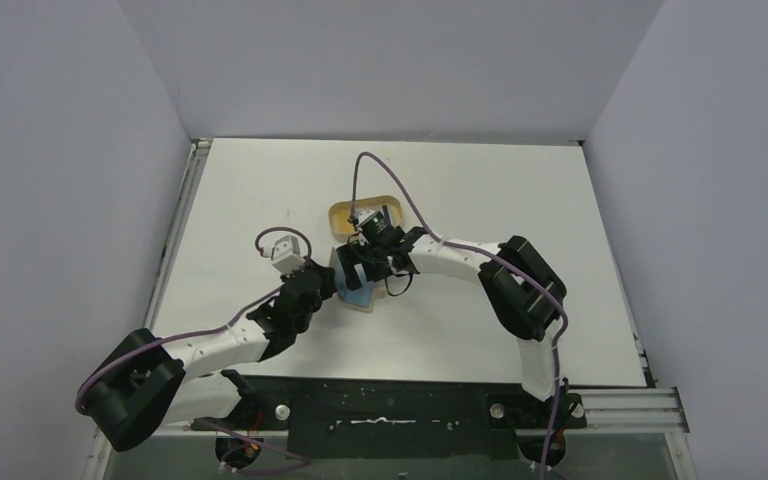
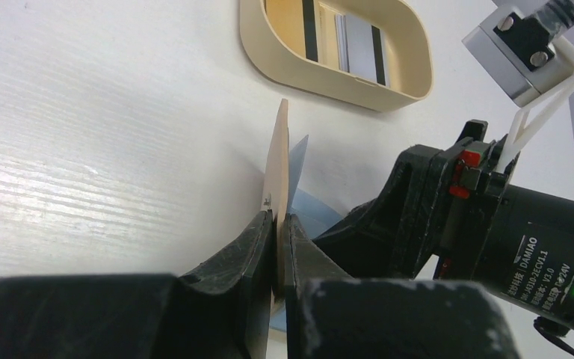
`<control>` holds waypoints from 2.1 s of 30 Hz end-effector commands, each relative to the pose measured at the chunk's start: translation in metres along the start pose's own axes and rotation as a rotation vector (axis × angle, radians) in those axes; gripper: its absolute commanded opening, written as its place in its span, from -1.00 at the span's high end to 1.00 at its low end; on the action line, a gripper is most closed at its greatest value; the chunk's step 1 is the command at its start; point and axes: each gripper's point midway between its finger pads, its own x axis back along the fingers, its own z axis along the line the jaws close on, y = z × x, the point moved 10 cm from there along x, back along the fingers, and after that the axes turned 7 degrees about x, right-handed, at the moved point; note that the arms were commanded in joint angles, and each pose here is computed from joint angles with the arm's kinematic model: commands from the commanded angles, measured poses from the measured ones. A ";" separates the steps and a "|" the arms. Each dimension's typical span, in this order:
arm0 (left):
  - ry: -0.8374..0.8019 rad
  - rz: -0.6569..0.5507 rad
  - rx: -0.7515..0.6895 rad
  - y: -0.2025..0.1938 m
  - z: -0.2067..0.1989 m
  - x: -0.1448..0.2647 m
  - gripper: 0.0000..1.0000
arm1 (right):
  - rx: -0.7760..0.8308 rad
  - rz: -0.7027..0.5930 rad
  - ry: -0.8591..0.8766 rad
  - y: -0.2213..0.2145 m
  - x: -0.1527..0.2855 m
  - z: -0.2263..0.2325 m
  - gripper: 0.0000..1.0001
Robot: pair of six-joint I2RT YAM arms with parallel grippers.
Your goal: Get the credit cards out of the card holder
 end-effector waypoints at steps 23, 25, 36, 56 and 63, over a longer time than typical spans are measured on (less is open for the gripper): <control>-0.047 -0.156 0.492 0.012 0.016 0.002 1.00 | -0.431 -0.405 0.360 -0.002 0.054 -0.035 -0.93; -0.062 -0.156 0.543 0.014 0.016 0.003 1.00 | -0.461 -0.419 0.376 -0.001 0.048 -0.035 -0.93; -0.159 -0.106 0.809 0.026 0.019 -0.001 1.00 | -0.582 -0.480 0.473 -0.008 0.019 -0.034 -0.92; -0.395 -0.071 0.969 0.049 -0.016 -0.006 1.00 | -0.682 -0.486 0.497 -0.033 0.003 -0.045 -0.95; -0.382 -0.085 0.944 0.059 -0.020 0.002 1.00 | -0.693 -0.489 0.479 -0.038 0.004 -0.050 -0.98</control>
